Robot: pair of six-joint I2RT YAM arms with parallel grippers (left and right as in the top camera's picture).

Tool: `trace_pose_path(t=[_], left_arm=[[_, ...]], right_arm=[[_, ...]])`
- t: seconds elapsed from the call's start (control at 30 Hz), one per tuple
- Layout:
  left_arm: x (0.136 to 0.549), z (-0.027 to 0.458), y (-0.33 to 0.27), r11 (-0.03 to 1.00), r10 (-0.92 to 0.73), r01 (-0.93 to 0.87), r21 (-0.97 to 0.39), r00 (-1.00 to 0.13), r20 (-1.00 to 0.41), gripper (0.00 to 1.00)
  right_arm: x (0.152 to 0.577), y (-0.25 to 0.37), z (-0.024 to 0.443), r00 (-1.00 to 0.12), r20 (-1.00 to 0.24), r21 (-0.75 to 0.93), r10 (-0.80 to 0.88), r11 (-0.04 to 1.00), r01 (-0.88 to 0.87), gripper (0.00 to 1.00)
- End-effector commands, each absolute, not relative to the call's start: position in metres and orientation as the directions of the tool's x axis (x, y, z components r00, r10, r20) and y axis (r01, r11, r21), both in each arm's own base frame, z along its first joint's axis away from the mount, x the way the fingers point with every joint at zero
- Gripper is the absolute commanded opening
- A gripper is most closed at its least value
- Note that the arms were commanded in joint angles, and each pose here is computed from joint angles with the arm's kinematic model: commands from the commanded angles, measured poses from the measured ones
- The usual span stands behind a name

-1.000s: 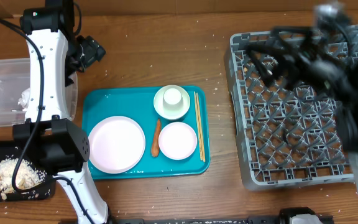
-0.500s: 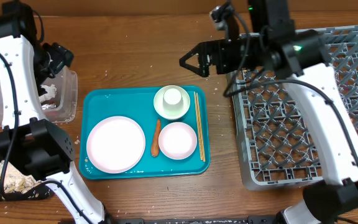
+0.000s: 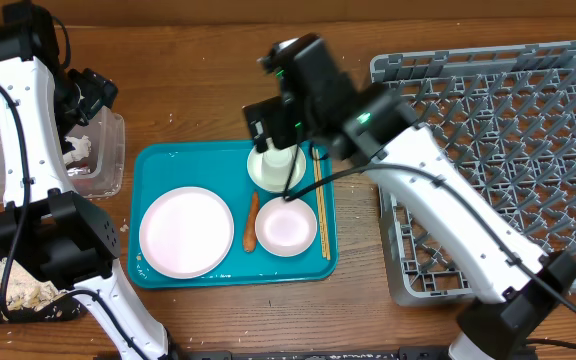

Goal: Sort waste into correct bins and load items into the dishwasher
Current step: 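Move the right gripper over the white cup on the tray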

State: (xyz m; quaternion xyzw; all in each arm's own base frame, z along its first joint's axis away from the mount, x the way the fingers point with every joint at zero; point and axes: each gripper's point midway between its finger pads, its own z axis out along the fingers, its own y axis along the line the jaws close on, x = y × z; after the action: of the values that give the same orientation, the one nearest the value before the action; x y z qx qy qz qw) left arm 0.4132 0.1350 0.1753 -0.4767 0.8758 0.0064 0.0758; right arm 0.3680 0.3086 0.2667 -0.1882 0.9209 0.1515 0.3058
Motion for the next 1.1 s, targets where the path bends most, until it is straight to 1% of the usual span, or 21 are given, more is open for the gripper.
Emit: trace_pose_path(t=[0.0, 0.13, 0.27, 0.33, 0.4, 0.6, 0.7, 0.9, 1.07], left_arm=[[0.411, 0.181, 0.139, 0.561, -0.821, -0.826, -0.051, -0.547, -0.162, 1.0], [0.411, 0.181, 0.139, 0.561, -0.821, -0.826, -0.051, -0.547, -0.162, 1.0], [0.411, 0.181, 0.139, 0.561, -0.821, -0.826, -0.051, -0.548, -0.162, 1.0], [0.411, 0.181, 0.139, 0.561, -0.821, -0.826, -0.05, -0.547, -0.163, 1.0], [0.411, 0.181, 0.139, 0.561, -0.821, -0.826, -0.05, -0.547, -0.163, 1.0], [0.411, 0.181, 0.139, 0.561, -0.821, -0.826, -0.051, -0.547, -0.162, 1.0], [0.411, 0.181, 0.139, 0.561, -0.821, -0.826, -0.051, -0.547, -0.162, 1.0], [0.411, 0.181, 0.139, 0.561, -0.821, -0.826, -0.051, -0.547, -0.162, 1.0], [0.411, 0.181, 0.139, 0.561, -0.821, -0.826, -0.051, -0.547, -0.162, 1.0]], right_arm=[[0.391, 0.304, 0.251, -0.751, -0.631, 0.099, -0.195, 0.94, -0.328, 1.0], [0.397, 0.31, 0.221, -0.781, -0.586, 0.086, -0.215, 0.943, -0.323, 1.0], [0.394, 0.325, 0.221, -0.785, -0.582, 0.15, -0.215, 0.92, -0.363, 1.0], [0.397, 0.326, 0.22, -0.782, -0.586, 0.149, -0.212, 0.92, -0.362, 1.0], [0.398, 0.327, 0.211, -0.789, -0.575, 0.143, -0.217, 0.923, -0.358, 0.97], [0.391, 0.321, 0.152, -0.867, -0.43, 0.097, -0.252, 0.942, -0.321, 0.97], [0.384, 0.316, 0.135, -0.897, -0.37, 0.082, -0.242, 0.953, -0.291, 0.98], [0.382, 0.318, 0.128, -0.904, -0.352, 0.093, -0.244, 0.952, -0.293, 1.0], [0.387, 0.322, 0.108, -0.908, -0.338, 0.086, -0.248, 0.953, -0.292, 1.0]])
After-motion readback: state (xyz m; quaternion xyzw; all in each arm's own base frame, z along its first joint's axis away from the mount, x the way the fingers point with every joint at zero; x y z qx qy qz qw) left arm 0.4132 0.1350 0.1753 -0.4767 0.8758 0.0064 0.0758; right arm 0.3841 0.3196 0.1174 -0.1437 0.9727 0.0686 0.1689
